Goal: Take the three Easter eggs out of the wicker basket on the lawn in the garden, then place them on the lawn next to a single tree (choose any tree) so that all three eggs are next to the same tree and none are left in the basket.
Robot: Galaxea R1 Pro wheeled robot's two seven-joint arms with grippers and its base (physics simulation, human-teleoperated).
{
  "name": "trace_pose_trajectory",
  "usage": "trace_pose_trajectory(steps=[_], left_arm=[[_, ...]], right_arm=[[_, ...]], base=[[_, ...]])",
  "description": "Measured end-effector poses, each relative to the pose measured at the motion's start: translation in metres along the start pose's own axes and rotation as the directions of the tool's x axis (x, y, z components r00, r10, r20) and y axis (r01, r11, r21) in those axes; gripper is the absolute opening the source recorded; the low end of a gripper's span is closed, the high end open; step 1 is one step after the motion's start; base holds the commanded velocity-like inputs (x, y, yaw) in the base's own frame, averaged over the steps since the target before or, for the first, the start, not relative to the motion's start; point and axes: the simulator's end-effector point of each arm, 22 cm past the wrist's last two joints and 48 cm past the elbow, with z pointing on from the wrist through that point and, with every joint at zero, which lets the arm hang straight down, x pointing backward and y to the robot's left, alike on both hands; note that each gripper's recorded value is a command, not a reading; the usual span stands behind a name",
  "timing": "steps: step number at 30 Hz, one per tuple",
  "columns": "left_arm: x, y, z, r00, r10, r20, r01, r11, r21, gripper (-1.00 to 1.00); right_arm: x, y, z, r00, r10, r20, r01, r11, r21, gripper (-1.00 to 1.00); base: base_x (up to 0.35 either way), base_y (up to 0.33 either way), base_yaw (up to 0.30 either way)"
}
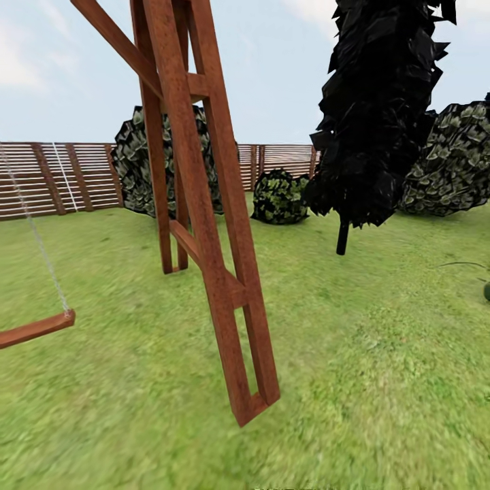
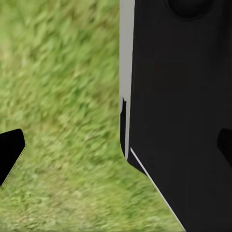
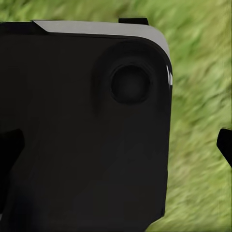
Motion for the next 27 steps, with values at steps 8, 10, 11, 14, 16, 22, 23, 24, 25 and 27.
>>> trace_pose_trajectory(steps=[8, 10, 11, 14, 16, 22, 23, 24, 25, 27], left_arm=[[0.0023, 0.0, -0.0001, 1.0, 0.001, -0.006, -0.001, 1.0, 0.0, 1.0], [0.003, 0.0, -0.0001, 1.0, 0.001, -0.008, -0.001, 1.0, 0.0, 1.0], [0.0033, 0.0, -0.0001, 1.0, 0.001, -0.009, -0.001, 1.0, 0.0, 1.0], [0.0043, 0.0, -0.0001, 1.0, 0.001, -0.011, -0.001, 1.0, 0.0, 1.0], [0.0047, 0.0001, -0.0001, 1.0, 0.001, -0.012, -0.001, 1.0, 0.0, 1.0], [0.0067, -0.0001, -0.0002, 1.0, 0.008, -0.017, -0.008, 1.0, 0.0, 1.0], [0.007, -0.0003, -0.0002, 1.0, 0.007, -0.018, -0.007, 1.0, 0.0, 1.0], [0.0073, -0.0003, -0.0002, 1.0, 0.006, -0.019, -0.006, 1.0, 0.0, 1.0], [0.0076, -0.0006, -0.0002, 1.0, 0.004, -0.02, -0.004, 1.0, 0.0, 1.0], [0.0082, -0.0009, -0.0002, 1.0, 0.003, -0.021, -0.003, 1.0, 0.001, 1.0]], right_arm=[[0.0025, -0.0008, 0.0001, 1.0, -0.001, -0.006, 0.001, 1.0, 0.001, 1.0], [0.0031, 0.0001, 0.0001, 1.0, -0.001, -0.008, 0.001, 1.0, 0.0, 1.0], [0.0034, 0.0005, 0.0002, 1.0, -0.002, -0.009, 0.002, 1.0, -0.001, 1.0], [0.0043, 0.001, 0.0002, 1.0, -0.002, -0.011, 0.002, 1.0, -0.001, 1.0], [0.0046, 0.0005, 0.0002, 1.0, -0.003, -0.012, 0.003, 1.0, -0.001, 1.0], [0.005, 0.0003, 0.0003, 1.0, -0.004, -0.013, 0.004, 1.0, 0.0, 1.0], [0.0051, 0.0004, 0.0004, 1.0, -0.004, -0.013, 0.004, 1.0, -0.001, 1.0], [0.0052, 0.0007, 0.0004, 1.0, -0.004, -0.014, 0.004, 1.0, -0.001, 1.0], [0.0054, 0.0009, 0.0004, 1.0, -0.004, -0.014, 0.004, 1.0, -0.001, 1.0], [0.0057, 0.001, 0.0004, 1.0, -0.005, -0.015, 0.005, 1.0, -0.001, 1.0]], base=[[0.0, 0.0, -0.241], [0.0, 0.0, -0.242], [0.0, 0.0, -0.242], [0.0, 0.0, -0.242], [0.0, 0.0, -0.242], [0.0, 0.0, -0.242], [0.0, 0.0, -0.242], [0.0, 0.0, -0.242], [0.0, 0.0, -0.242], [0.0, 0.0, -0.242]])
